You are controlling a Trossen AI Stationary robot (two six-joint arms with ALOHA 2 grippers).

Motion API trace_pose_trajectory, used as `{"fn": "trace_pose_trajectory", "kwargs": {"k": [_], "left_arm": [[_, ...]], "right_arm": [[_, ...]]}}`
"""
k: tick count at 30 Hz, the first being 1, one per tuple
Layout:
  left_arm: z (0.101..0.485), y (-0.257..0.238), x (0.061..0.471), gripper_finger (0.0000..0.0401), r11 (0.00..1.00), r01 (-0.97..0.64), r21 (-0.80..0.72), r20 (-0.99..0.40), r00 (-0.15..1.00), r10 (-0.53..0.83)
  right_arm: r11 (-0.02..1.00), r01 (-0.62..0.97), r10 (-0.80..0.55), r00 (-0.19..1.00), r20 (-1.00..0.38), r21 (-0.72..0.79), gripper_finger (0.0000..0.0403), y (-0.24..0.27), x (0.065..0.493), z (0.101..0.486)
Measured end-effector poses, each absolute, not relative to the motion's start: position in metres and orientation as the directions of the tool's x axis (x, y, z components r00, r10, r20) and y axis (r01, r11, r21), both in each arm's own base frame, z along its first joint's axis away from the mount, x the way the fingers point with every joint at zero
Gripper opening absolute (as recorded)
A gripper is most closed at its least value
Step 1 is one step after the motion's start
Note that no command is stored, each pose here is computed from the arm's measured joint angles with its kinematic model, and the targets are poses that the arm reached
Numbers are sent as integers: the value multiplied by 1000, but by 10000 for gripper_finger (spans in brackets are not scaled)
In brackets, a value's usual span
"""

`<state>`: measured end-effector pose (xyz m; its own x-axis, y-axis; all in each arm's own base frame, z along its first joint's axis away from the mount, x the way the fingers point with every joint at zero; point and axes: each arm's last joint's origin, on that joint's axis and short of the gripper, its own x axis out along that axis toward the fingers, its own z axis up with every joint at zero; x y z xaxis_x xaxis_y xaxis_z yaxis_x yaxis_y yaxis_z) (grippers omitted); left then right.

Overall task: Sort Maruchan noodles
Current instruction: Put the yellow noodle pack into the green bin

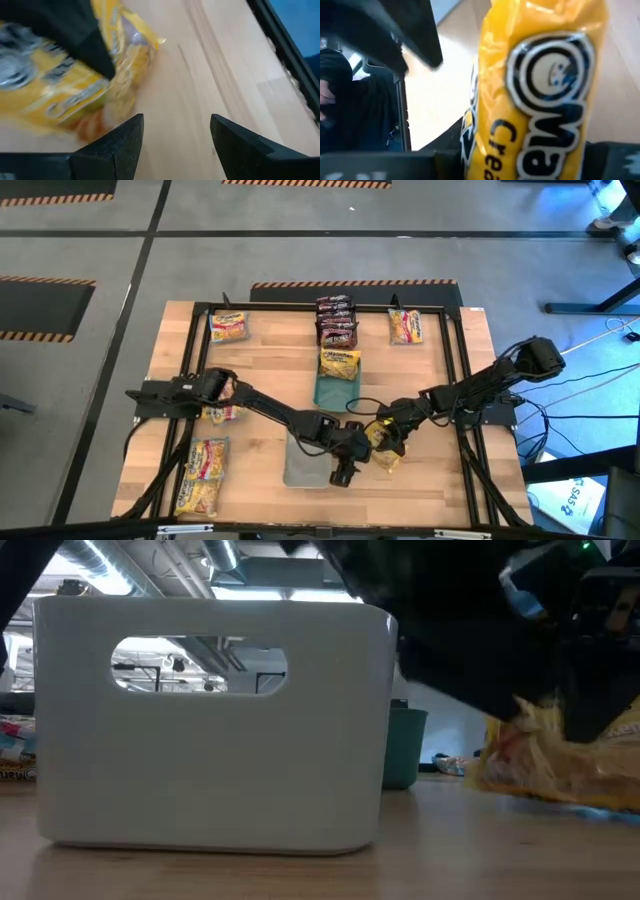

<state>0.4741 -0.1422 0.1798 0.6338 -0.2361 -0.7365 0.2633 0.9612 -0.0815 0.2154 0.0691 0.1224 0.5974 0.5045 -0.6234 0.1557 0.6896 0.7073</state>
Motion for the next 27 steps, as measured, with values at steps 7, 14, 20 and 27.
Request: {"fn": "trace_pose_trajectory", "kwargs": {"k": [7,14,20,27], "left_arm": [[242,-131,446,224,965,261,14,-750,641,-162],[256,-113,385,224,967,249,52,-762,636,-123],[256,-86,316,224,986,138,94,-644,764,-45],[244,-57,255,225,980,-70,187,-498,853,156]], "right_arm": [[733,30,496,659,-564,679,103,68,213,141],[870,-44,337,782,-525,492,116,64,219,173],[984,-30,126,819,-560,177,106,61,241,221],[993,74,-117,792,-599,-96,112,29,276,274]]}}
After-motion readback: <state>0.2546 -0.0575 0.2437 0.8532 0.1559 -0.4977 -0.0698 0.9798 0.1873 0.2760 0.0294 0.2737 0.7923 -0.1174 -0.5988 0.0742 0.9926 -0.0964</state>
